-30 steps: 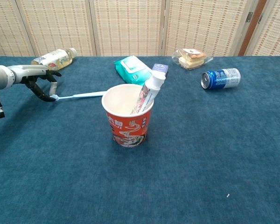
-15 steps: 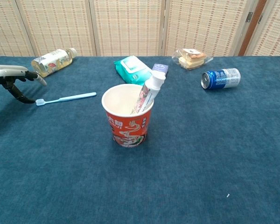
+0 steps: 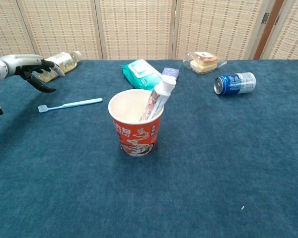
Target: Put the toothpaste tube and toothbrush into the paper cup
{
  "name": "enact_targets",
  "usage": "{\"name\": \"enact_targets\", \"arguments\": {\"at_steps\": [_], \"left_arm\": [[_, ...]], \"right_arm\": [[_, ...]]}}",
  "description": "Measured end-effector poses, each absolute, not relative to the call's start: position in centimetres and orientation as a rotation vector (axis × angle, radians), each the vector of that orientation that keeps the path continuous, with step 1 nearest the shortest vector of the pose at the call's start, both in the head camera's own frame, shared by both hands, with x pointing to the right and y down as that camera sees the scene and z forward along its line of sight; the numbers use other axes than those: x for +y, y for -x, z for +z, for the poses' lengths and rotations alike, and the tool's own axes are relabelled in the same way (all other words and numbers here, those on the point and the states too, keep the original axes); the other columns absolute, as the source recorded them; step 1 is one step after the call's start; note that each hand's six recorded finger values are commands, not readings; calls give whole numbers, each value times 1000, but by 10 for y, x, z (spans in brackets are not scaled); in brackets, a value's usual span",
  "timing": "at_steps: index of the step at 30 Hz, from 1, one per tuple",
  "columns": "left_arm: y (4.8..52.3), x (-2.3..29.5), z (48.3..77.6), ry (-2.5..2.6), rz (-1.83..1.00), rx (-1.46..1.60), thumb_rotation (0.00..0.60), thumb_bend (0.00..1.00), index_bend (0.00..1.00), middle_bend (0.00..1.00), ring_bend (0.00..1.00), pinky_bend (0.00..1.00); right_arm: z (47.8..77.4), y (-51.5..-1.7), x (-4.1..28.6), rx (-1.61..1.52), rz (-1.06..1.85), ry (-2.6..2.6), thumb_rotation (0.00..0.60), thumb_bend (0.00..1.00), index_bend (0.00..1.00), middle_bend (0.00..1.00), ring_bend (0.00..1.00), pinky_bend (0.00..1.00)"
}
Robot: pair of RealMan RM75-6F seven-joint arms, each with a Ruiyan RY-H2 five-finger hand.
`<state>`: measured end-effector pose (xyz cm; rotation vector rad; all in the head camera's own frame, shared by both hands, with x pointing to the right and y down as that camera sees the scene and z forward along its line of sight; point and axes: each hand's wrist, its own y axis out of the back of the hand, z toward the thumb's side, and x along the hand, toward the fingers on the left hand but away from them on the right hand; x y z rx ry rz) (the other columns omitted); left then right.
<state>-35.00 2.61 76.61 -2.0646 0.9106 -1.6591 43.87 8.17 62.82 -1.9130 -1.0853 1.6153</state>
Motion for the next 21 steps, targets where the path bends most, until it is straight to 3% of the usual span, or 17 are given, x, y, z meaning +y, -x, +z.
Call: {"name": "enact_targets", "arguments": {"at_steps": [5,21], "left_arm": [[336,23,774,2092,-1659,913,600,319,6,0,0,0],[311,32,788,2180,-1677,855,600,240,0,0,0,0]], "right_arm": [[628,-442,82,-1091,1622,1907,600,184,250,31,0,115],[632,-445,86,-1101,1640,1914,600,185,250,31,0,115]]}}
